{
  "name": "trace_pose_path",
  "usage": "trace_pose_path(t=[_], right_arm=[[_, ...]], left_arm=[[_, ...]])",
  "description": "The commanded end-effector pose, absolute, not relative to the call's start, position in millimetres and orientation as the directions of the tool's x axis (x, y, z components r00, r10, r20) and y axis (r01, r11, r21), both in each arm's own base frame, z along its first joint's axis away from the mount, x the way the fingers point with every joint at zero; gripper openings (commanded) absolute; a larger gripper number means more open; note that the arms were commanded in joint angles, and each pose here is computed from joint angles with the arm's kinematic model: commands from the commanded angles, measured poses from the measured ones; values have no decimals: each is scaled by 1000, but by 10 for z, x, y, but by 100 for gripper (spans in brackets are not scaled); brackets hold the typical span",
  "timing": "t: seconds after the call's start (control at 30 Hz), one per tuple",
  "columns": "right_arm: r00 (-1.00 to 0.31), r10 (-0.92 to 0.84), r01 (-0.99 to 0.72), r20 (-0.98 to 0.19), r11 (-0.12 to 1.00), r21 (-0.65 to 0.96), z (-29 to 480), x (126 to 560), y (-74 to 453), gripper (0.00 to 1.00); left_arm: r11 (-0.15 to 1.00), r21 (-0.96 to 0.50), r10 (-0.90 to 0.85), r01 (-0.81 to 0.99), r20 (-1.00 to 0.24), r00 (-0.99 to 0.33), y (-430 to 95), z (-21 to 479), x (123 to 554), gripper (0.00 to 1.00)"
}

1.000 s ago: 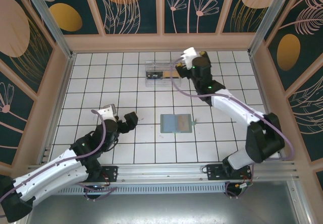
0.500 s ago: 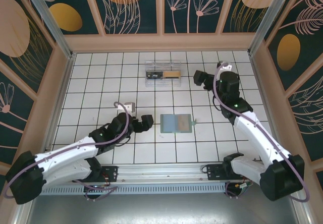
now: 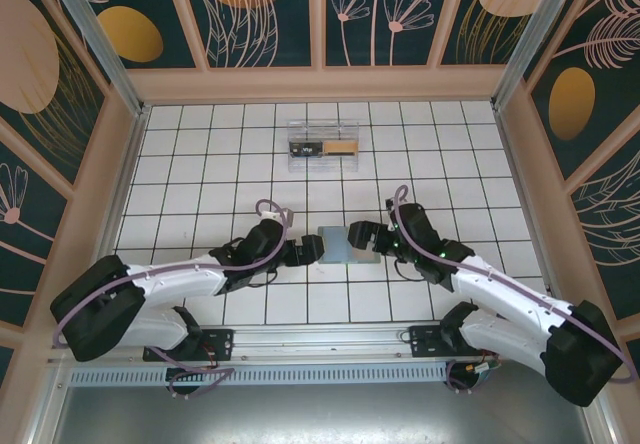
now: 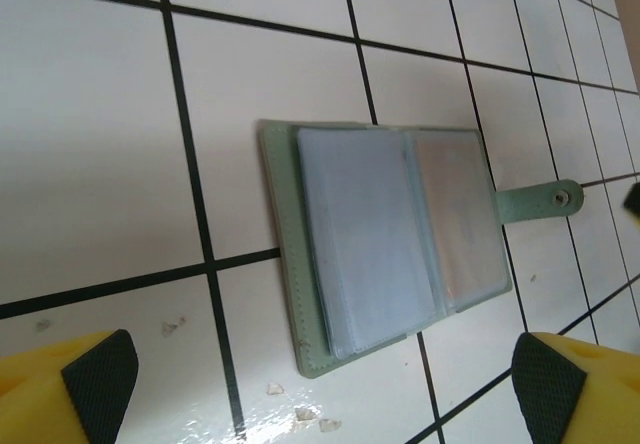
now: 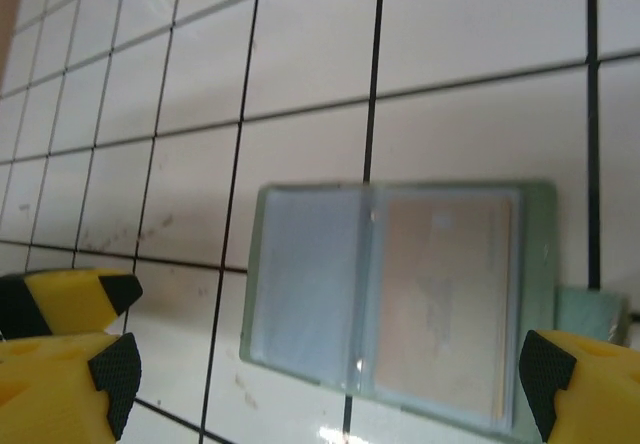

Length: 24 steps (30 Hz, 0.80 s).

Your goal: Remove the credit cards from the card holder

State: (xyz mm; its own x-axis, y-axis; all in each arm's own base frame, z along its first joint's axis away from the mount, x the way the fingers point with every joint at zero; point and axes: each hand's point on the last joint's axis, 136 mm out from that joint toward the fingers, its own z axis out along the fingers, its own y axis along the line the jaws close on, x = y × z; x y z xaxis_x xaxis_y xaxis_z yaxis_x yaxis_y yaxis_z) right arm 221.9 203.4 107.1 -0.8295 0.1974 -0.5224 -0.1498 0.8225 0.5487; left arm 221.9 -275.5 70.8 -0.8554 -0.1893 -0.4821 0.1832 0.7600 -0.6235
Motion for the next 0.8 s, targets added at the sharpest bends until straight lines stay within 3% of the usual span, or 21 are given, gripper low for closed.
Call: trace_pose_path(t=[0.0,0.23,0.43,0.5,0.77], right_arm=[[-862,216,-100,-459,814,572,893,2133,2076,99],[-897,185,-81,-402,824,560,645,2105,2136,99],[-906,168,-83,-388,830,552,582,2126,2178,91],[-907,162,-88,-389,831,550,577,2131,2177,81],[-910,164,-67,-381,848,525,501,2155,2108,83]], left_arm=[[706,-679,-197,199,-458,-867,-2956,816,2245,97],[713,-679,-182,174,-419,-890,-3028,666,2251,95],[745,-650,-193,147,-422,-886,-2966,617,2282,87],[741,-655,-196,150,-423,-885,-2964,633,2278,79],[742,-651,-179,159,-422,-889,-2983,606,2267,83]])
